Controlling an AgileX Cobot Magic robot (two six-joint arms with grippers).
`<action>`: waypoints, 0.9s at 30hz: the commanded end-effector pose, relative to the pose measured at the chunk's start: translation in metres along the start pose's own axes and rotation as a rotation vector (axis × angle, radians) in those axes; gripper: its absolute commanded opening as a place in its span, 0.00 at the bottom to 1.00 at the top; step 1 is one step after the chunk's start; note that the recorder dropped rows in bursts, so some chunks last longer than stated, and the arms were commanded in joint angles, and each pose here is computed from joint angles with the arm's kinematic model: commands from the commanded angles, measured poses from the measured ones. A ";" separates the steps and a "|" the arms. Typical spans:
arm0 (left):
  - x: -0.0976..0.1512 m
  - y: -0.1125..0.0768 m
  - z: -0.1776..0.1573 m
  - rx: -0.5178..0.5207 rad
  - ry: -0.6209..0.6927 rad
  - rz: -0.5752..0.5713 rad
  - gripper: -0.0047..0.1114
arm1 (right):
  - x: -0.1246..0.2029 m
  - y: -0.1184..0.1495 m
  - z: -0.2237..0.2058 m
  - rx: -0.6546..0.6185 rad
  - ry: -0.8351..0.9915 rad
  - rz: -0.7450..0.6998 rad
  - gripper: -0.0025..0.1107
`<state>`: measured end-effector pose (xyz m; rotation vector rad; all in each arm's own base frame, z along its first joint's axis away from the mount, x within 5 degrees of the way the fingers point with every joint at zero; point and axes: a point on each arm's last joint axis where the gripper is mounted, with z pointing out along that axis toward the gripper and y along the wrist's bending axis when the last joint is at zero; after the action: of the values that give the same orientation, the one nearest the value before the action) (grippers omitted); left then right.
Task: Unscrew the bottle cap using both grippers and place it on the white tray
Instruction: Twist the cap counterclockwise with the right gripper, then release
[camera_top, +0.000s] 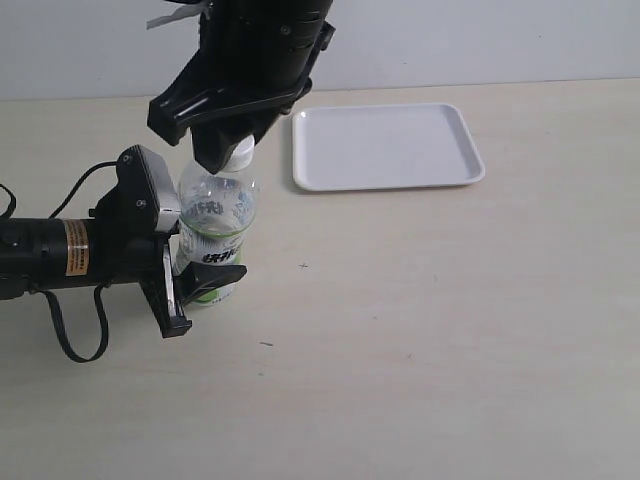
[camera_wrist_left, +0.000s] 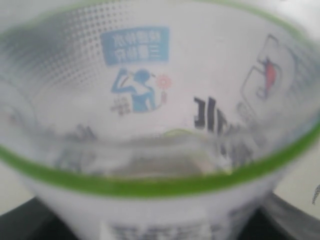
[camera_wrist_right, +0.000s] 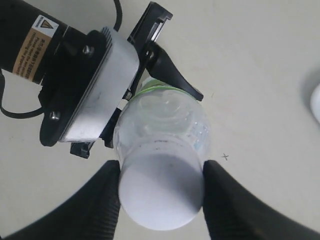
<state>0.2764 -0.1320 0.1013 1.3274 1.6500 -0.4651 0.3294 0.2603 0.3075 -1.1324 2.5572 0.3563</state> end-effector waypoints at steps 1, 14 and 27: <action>-0.004 0.002 0.000 -0.006 -0.017 0.010 0.04 | -0.001 0.002 -0.008 0.008 -0.017 -0.127 0.02; -0.005 0.002 0.000 -0.006 -0.019 0.001 0.04 | -0.001 0.002 -0.008 0.009 -0.017 -0.457 0.02; -0.005 0.002 0.000 -0.006 -0.019 -0.012 0.04 | 0.001 0.003 -0.009 0.003 0.000 -0.876 0.02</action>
<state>0.2763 -0.1321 0.1013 1.3281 1.6504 -0.4665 0.3285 0.2600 0.3072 -1.9786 1.9141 0.1616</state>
